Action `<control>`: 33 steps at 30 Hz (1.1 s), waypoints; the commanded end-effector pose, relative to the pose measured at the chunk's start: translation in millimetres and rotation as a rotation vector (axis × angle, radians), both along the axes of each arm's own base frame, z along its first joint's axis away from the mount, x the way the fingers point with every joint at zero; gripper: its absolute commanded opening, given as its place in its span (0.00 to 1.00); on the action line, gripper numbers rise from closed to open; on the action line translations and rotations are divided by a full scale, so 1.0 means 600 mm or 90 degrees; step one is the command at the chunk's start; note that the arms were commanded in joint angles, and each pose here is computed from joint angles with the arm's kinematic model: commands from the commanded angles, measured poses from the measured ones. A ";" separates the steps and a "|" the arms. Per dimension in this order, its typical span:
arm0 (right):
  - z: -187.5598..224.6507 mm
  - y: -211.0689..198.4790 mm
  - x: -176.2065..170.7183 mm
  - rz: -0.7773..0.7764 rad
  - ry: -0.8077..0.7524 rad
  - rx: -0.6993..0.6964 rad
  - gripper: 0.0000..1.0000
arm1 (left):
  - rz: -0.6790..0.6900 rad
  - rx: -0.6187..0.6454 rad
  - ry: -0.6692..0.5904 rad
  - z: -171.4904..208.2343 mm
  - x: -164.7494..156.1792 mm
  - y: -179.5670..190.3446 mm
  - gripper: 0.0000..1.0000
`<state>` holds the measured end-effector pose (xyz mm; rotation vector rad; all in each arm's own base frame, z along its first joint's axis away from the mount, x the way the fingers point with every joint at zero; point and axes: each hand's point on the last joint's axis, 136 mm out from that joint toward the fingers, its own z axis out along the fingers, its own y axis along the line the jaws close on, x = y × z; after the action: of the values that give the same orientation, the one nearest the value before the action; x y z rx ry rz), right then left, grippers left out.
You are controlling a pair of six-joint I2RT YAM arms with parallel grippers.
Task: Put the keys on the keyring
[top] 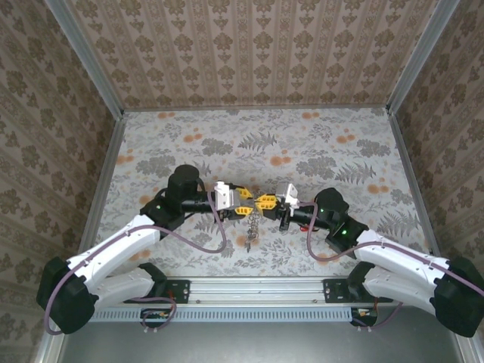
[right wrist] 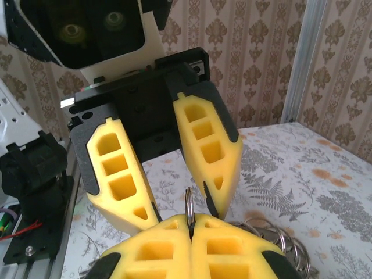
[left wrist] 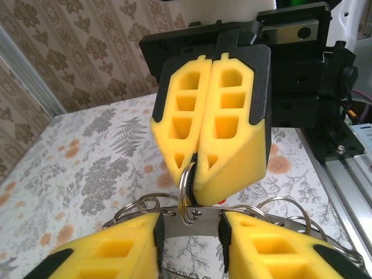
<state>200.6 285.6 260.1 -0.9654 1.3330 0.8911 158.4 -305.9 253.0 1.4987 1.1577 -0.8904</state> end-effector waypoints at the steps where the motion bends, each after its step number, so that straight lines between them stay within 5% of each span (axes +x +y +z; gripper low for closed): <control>1: 0.044 0.002 -0.010 0.025 -0.040 0.057 0.00 | 0.008 -0.021 -0.001 0.013 0.005 0.001 0.28; 19: 0.010 0.014 -0.015 0.052 -0.050 -0.033 0.00 | 0.010 -0.025 0.001 0.026 0.001 0.005 0.00; 25: 0.007 0.009 -0.013 0.040 -0.058 -0.042 0.00 | 0.015 -0.020 -0.001 0.026 0.002 0.006 0.00; 27: 0.007 0.006 -0.009 0.029 -0.062 -0.046 0.00 | 0.017 -0.018 -0.001 0.024 0.003 0.007 0.13; 33: 0.007 0.001 -0.009 0.022 -0.078 -0.075 0.00 | 0.009 -0.010 0.001 0.019 -0.002 0.008 0.17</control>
<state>198.0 286.3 244.6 -1.0973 1.3380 0.8047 157.6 -301.9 247.4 1.4840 1.2118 -0.9115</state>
